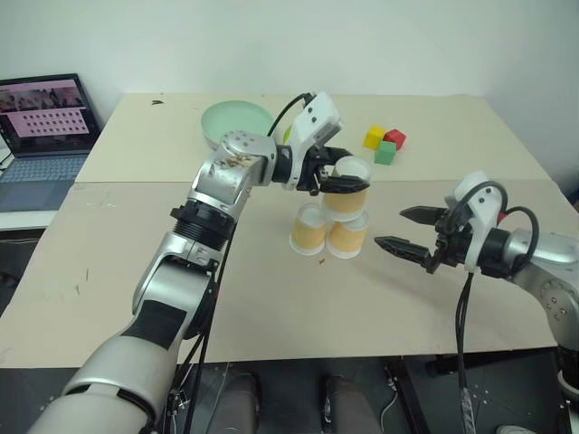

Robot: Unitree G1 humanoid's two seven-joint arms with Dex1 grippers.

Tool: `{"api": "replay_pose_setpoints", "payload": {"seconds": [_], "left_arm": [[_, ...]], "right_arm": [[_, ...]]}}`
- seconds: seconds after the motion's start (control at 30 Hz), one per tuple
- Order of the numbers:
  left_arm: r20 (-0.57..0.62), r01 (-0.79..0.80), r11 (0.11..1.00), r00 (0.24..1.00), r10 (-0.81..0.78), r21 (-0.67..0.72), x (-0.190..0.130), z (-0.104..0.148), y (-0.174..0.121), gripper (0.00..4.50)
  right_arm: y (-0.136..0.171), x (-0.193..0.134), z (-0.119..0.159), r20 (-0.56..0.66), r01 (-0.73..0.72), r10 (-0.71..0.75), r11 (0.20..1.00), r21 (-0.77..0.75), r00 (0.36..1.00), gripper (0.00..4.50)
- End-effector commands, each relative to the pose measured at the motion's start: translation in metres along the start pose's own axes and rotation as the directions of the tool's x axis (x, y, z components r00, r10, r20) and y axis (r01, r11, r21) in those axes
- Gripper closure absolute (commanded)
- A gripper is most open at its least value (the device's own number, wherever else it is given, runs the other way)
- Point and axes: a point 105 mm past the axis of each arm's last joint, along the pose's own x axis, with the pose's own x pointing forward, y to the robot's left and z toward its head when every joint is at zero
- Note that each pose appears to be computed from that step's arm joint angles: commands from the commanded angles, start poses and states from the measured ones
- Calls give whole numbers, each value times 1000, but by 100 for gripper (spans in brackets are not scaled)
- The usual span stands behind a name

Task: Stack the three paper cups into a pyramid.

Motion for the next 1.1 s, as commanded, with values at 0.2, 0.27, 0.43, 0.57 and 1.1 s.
{"api": "replay_pose_setpoints", "payload": {"seconds": [0.2, 0.27, 0.43, 0.57, 1.1], "left_arm": [[-8, -3, 999, 1000, 3, 42, -5, 12, 2, 151], [-10, -3, 999, 1000, 3, 37, -5, 12, 2, 151], [-13, 1, 1000, 1000, -1, 31, -5, 9, 1, 151], [-3, 8, 1000, 1000, -8, 11, -4, 9, 0, 80], [55, -11, 1000, 998, 12, -4, -20, 37, 6, 2]], "right_arm": [[-3, 3, 10, 40, 15, -13, 999, -51, 999, 0], [-3, 3, 10, 40, 14, -12, 999, -50, 999, 0], [-5, 3, 9, 35, 19, -17, 998, -54, 999, 0], [-6, 3, 9, 35, 25, -23, 998, -56, 999, 0], [-9, 5, 10, 24, 7, -6, 998, -58, 1000, 0]]}}
